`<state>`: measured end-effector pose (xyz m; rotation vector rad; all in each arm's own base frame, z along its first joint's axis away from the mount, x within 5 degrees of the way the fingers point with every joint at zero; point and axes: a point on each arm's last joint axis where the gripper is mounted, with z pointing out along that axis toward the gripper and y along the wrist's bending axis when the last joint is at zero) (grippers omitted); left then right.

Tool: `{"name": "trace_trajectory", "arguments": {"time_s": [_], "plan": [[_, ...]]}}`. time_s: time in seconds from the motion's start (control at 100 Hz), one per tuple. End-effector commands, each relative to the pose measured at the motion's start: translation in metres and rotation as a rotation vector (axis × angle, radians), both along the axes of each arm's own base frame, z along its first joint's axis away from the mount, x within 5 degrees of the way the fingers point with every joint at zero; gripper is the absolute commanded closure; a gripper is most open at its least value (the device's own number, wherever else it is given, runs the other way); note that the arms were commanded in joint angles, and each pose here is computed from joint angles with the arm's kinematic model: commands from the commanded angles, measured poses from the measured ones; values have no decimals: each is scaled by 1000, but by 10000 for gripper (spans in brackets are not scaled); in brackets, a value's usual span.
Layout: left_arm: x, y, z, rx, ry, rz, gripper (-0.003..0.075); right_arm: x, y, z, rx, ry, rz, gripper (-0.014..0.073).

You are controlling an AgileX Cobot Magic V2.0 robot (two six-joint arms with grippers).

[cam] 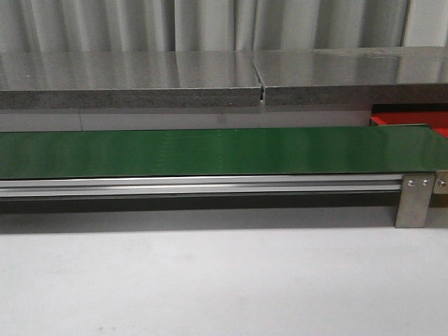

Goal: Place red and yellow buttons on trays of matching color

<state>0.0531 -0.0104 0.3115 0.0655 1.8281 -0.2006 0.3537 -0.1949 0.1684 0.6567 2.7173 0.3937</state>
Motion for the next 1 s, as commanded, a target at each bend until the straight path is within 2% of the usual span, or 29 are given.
{"name": "trace_trajectory", "arguments": {"time_s": [0.0,0.09,0.26,0.36,0.57,0.69,0.99], "plan": [[1,-1,14,-26,-91,-7,739,2,1,19,-1,-49,5,363],[1,-1,14,-26,-91,-7,739,2,1,17,1,-45,4,309],[1,-1,14,-26,-91,-7,739,2,-2,18,-3,-50,-3,29],[1,-1,14,-26,-91,-7,739,2,-2,18,-9,-57,-8,-54],[1,-1,14,-26,-91,-7,739,6,-5,27,-21,-78,-4,-52],[1,-1,14,-26,-91,-7,739,10,-7,44,-40,-108,11,-52],[1,-1,14,-26,-91,-7,739,4,-10,95,-165,-195,17,-52]]}}
